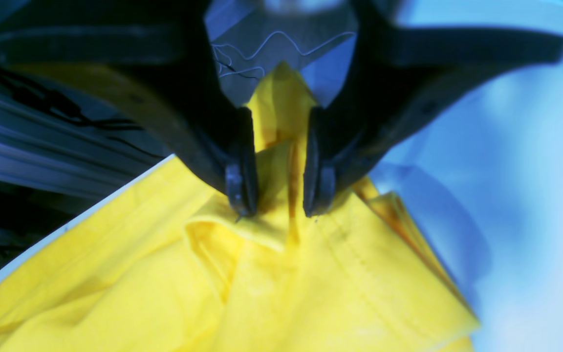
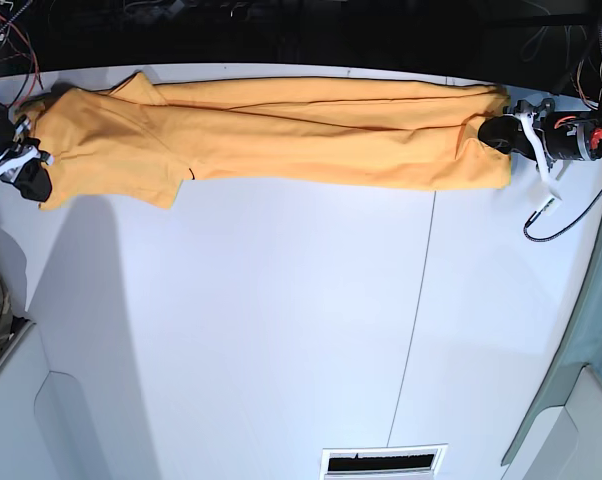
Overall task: Layout the t-shirt on the table in an organized manner, then fold the t-shirt properly
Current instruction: 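Pull the hem corner outward with the right gripper to spread it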
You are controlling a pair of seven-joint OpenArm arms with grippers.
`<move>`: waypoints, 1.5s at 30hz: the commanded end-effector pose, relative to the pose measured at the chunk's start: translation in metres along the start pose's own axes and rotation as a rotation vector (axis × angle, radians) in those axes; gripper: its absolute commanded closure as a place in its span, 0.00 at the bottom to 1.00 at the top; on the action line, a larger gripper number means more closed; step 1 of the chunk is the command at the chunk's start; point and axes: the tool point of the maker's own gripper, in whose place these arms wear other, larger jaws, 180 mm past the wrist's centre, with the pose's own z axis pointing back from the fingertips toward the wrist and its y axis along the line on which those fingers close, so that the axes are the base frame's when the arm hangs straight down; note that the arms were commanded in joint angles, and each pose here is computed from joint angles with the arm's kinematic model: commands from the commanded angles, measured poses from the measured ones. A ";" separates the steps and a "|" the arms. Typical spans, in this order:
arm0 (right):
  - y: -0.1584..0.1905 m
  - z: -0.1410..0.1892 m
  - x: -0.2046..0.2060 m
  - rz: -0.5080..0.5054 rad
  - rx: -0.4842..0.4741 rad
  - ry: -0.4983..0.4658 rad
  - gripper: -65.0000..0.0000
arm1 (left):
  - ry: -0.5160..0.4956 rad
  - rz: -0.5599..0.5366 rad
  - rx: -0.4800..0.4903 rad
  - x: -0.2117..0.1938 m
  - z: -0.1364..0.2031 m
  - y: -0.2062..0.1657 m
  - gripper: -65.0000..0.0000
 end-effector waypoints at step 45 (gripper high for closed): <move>0.116 -0.096 0.169 0.238 0.288 -0.061 1.00 | -0.021 -0.038 0.041 0.009 0.009 0.011 0.69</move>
